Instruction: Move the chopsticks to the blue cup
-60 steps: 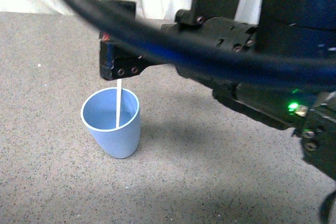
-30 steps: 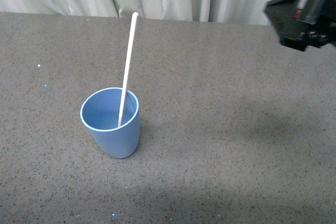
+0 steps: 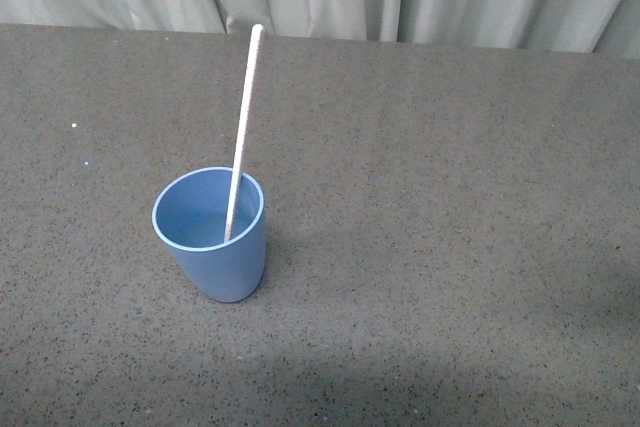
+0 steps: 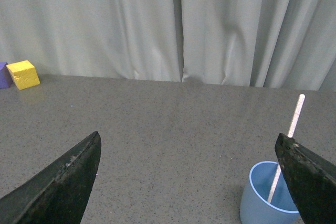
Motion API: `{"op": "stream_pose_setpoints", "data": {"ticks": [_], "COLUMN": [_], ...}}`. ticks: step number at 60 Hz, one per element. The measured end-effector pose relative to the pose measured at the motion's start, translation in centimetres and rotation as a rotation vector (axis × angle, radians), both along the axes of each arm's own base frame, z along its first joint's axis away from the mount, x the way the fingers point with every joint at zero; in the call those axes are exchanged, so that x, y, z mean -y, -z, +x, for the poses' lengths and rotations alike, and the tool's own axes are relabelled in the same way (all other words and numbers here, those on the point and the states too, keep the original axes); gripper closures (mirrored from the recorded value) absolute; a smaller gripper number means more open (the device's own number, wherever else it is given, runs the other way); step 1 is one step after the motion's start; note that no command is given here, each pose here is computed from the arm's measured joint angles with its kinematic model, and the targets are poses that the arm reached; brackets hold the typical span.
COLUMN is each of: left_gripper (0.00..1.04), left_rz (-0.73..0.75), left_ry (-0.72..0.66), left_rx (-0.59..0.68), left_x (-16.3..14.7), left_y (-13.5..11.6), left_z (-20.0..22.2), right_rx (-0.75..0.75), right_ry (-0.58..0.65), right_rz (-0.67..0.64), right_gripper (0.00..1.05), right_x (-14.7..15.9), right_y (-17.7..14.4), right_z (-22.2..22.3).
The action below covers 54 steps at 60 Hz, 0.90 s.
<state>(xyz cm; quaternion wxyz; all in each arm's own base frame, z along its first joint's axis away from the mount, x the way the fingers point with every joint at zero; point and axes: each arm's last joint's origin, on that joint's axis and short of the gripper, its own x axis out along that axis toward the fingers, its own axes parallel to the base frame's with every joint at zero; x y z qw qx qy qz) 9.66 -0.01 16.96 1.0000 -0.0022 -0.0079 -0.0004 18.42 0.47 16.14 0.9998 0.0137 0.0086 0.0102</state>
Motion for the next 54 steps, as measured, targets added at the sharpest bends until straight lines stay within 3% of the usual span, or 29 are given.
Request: {"op": "stream_pose_setpoints", "data": {"ticks": [17, 54], "left_gripper": [0.07, 0.07], "left_rz": [0.0, 0.0], "left_ry": [0.0, 0.0], "left_rx": [0.0, 0.0], "left_x": [0.0, 0.0], "left_y": [0.0, 0.0], "left_z": [0.0, 0.0], "right_rx": [0.0, 0.019], "right_ry": [0.02, 0.019], "right_rz": [-0.021, -0.024], "right_gripper": [1.04, 1.04], "right_x": [0.4, 0.4], "right_y": [0.0, -0.5], "right_z": [-2.4, -5.7]}}
